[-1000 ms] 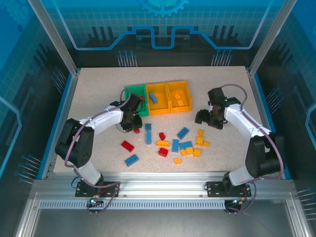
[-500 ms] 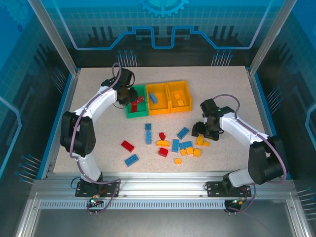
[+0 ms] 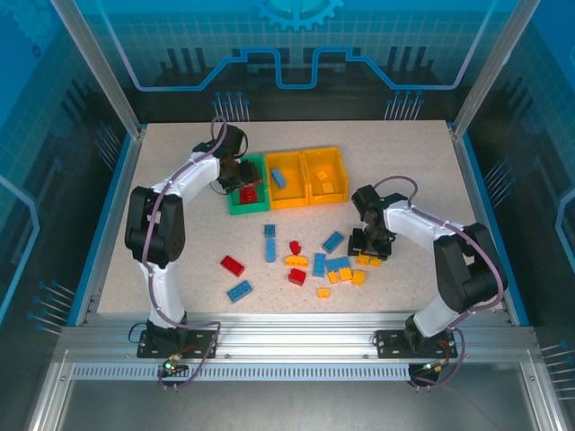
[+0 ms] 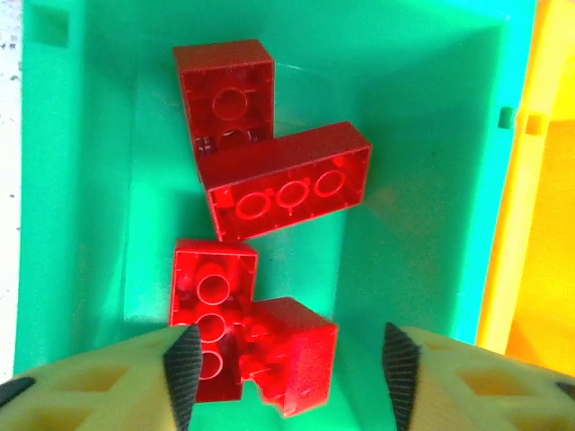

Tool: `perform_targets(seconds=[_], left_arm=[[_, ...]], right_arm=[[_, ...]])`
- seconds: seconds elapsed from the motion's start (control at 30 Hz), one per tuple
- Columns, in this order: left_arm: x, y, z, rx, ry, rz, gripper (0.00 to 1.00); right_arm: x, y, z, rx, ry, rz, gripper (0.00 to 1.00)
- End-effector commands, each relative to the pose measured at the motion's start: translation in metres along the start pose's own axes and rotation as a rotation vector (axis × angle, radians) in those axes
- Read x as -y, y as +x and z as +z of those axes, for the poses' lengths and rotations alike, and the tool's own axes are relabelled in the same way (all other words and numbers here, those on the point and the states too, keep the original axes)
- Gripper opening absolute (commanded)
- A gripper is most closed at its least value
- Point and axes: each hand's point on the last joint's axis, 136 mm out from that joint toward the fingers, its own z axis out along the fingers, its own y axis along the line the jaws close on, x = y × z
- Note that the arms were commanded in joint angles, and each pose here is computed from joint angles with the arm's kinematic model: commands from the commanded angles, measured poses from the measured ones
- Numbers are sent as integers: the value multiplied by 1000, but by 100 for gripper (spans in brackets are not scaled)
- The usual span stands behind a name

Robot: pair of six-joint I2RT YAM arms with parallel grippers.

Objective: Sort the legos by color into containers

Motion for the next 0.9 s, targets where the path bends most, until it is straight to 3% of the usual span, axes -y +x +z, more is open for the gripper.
perform_targets(seconds=[0.0,0.1,0.17,0.2,0.3,0.47,0.67,0.87], left_arm=[[8,0,-24,32,64,-3,67],[11,2,-40,65,104,-5,79],[12,4,-51,85,123,-3,97],[12,6,-57,94,132,2,99],[6,17,-70,104,135,15,99],[-24,45,-79,98,65,7,99],[-59,85,-82,60,-5,-49,99],[-78,123,-88,13,-25,-75,99]], right_arm=[[-6,-4,-2,9,-1,-6,47],[-7,-5,-2,12,2,-11,38],[-7,-7,-6,21,6,-14,33],[-8,-8,-10,31,7,-18,30],[-14,-12,-29,74,-2,-37,27],[-45,-32,-69,178,-137,-62,27],[-97,-91,-98,285,-396,-32,27],[-125,-157,-92,315,-510,22,27]])
